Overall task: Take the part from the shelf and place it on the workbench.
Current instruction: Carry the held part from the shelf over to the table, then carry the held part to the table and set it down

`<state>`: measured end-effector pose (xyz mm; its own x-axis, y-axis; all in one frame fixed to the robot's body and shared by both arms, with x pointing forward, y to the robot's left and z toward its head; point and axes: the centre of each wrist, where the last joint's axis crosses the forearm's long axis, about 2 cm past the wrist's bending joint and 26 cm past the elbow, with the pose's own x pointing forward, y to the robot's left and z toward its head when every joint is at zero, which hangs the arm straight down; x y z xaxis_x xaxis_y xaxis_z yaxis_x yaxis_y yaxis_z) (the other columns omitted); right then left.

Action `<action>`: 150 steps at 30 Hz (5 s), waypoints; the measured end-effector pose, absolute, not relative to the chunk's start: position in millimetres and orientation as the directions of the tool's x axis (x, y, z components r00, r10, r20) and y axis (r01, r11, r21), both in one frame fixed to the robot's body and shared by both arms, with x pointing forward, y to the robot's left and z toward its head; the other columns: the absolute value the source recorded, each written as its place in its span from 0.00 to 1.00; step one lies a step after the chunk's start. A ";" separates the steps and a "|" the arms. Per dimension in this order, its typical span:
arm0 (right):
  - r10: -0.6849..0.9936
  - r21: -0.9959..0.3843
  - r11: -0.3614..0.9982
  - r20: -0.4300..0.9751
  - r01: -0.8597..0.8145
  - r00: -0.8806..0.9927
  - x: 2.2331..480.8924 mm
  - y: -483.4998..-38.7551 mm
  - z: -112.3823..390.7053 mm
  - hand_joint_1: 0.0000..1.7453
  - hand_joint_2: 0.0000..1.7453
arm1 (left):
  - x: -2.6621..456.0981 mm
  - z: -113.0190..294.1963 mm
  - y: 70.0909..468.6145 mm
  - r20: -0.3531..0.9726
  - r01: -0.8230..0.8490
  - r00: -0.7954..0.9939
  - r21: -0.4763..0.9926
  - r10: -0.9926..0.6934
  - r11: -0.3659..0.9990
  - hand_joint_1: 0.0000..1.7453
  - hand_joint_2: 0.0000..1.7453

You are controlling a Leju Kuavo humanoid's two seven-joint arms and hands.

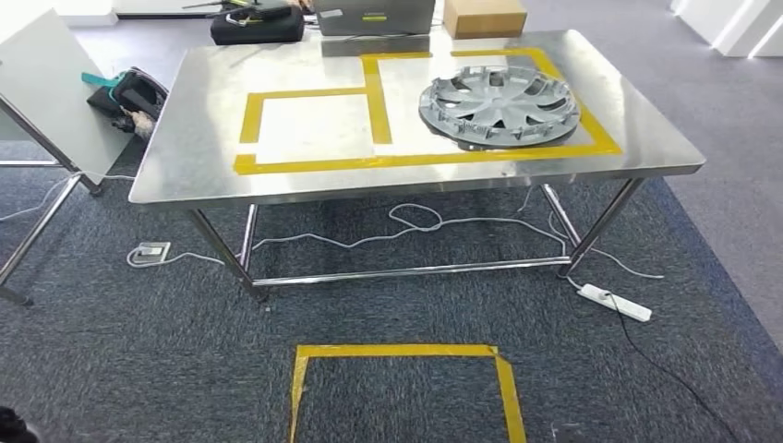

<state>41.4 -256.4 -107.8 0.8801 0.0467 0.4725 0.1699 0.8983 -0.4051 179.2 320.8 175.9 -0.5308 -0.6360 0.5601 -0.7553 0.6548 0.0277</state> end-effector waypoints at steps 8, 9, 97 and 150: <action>0.048 -0.404 0.898 0.481 0.172 0.875 46.2 -256.5 -107.2 0.00 0.00 | 179.7 176.4 320.5 0.559 -0.755 -0.533 0.026 -0.636 0.656 1.00 1.00; 0.048 -0.404 0.898 0.480 0.172 0.876 45.6 -256.4 -107.3 0.00 0.00 | 179.6 176.3 320.5 0.559 -0.755 -0.533 0.026 -0.635 0.656 1.00 1.00; 0.134 -0.355 0.934 0.466 0.046 0.874 67.7 -247.5 -104.1 0.00 0.00 | 324.4 100.2 249.9 0.837 -0.066 -0.438 0.333 -0.327 0.941 1.00 1.00; 0.295 -0.308 0.937 0.445 -0.165 0.845 94.7 -230.3 -97.9 0.00 0.00 | 370.8 60.6 244.7 0.108 0.191 -0.080 0.977 -0.991 0.091 1.00 1.00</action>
